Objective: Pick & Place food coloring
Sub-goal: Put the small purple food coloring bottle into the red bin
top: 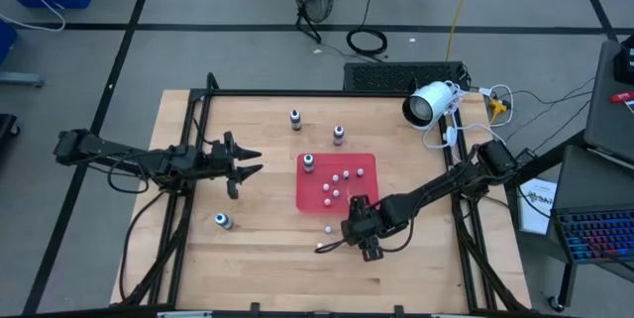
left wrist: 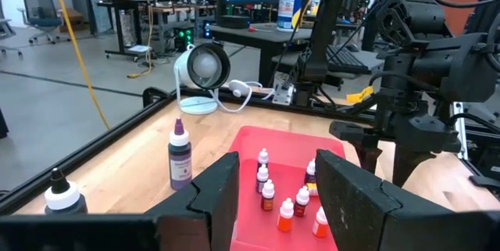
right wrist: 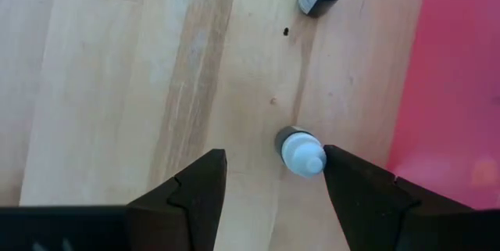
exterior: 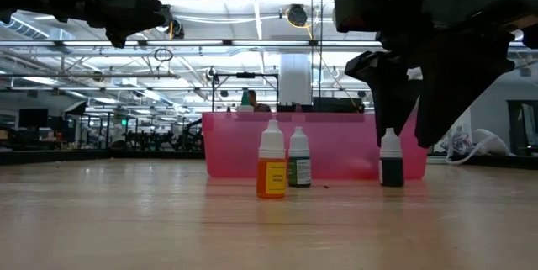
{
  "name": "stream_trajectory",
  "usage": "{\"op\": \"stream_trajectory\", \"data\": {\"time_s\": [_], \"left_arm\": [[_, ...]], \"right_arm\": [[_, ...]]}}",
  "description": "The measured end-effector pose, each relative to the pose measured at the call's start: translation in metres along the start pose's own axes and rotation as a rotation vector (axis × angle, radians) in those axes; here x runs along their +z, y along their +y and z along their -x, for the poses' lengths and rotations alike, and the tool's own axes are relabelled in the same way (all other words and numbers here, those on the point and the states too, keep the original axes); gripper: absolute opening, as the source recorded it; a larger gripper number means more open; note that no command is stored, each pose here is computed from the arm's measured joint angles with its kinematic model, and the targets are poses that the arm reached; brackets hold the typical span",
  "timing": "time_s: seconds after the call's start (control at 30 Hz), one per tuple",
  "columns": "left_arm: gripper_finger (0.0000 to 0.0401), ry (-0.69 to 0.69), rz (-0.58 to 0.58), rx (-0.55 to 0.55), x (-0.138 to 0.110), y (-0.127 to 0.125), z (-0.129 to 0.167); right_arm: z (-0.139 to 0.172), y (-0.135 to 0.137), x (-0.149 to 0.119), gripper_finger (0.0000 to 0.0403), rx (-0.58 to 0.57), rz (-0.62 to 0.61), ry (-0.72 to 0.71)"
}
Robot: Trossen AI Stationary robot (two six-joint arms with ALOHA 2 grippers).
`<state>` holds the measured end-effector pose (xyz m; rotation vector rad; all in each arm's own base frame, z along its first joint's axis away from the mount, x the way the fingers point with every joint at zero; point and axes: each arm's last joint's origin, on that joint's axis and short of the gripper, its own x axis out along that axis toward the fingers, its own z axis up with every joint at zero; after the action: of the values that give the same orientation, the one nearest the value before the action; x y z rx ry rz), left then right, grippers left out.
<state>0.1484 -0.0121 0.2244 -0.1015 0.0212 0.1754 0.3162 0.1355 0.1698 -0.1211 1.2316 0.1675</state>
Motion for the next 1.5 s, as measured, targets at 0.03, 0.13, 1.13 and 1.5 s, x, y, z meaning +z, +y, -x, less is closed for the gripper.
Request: {"op": "stream_trajectory", "data": {"time_s": [0.03,0.13,1.13,1.5], "left_arm": [[0.017,0.0,0.0,0.0,0.0,0.0,0.0],[0.017,0.0,0.0,0.0,0.0,0.0,0.0],[0.017,-0.001,0.001,0.0,0.0,0.0,0.0],[0.017,-0.001,0.0,0.0,0.0,0.0,0.0]], "right_arm": [[0.0,0.001,0.0,0.02,0.0,0.001,0.0],[0.0,0.001,0.0,0.02,-0.001,0.002,-0.006],[-0.015,-0.001,0.002,0.02,-0.033,0.019,-0.005],[-0.015,-0.002,0.002,0.02,-0.033,0.036,-0.005]]}}
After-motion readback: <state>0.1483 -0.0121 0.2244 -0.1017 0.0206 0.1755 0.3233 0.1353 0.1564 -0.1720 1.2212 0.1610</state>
